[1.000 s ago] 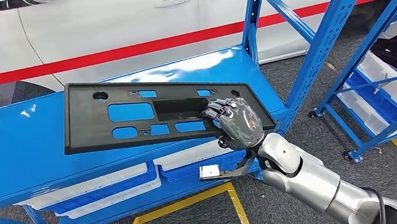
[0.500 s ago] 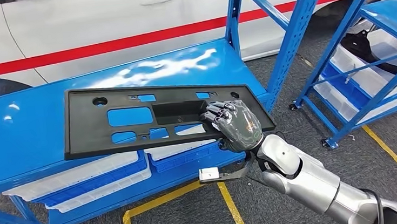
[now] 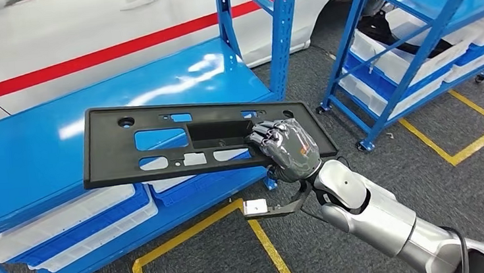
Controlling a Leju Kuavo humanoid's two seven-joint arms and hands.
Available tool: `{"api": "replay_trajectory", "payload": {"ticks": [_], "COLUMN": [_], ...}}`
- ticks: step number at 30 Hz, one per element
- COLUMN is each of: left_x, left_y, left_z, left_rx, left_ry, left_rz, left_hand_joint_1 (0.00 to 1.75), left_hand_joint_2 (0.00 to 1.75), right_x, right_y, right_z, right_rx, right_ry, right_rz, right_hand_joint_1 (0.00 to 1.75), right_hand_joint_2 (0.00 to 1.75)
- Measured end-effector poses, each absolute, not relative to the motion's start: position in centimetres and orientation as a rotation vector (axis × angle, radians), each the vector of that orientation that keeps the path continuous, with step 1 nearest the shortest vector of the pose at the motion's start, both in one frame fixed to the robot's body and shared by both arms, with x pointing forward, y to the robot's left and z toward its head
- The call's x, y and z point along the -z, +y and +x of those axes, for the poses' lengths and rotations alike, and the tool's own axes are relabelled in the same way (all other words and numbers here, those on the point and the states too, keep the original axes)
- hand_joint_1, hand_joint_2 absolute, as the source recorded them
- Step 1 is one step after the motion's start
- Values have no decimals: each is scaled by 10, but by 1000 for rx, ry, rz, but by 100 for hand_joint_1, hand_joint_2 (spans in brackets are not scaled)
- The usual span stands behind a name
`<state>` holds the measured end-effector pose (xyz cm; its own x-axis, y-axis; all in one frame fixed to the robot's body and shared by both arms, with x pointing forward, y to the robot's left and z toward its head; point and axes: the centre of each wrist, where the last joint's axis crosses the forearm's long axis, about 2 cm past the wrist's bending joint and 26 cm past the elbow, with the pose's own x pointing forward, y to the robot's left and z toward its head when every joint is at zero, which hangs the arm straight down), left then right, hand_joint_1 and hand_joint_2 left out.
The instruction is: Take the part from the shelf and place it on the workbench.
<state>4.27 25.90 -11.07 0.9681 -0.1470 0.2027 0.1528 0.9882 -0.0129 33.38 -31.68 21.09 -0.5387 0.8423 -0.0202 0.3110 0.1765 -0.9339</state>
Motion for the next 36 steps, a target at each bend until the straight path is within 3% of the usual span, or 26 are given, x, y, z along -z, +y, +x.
{"api": "replay_trajectory", "payload": {"ticks": [5, 15, 36], "left_x": [111, 111, 112], "left_y": [264, 284, 289], "left_z": [43, 47, 43], "left_rx": [142, 110, 74], "left_ry": [-201, -207, -200], "left_rz": [-25, -13, -8], "left_hand_joint_1": [0, 0, 0], "left_hand_joint_2": [175, 175, 175], "right_x": [-214, -242, -239], "right_y": [-305, -243, -213], "right_z": [339, 368, 370], "right_rx": [-1364, -1353, -1384], "right_ry": [-1937, -2007, -2009], "right_rz": [-1073, -1043, -1021], "right_hand_joint_1": [175, 175, 175], "right_hand_joint_2": [175, 175, 175]}}
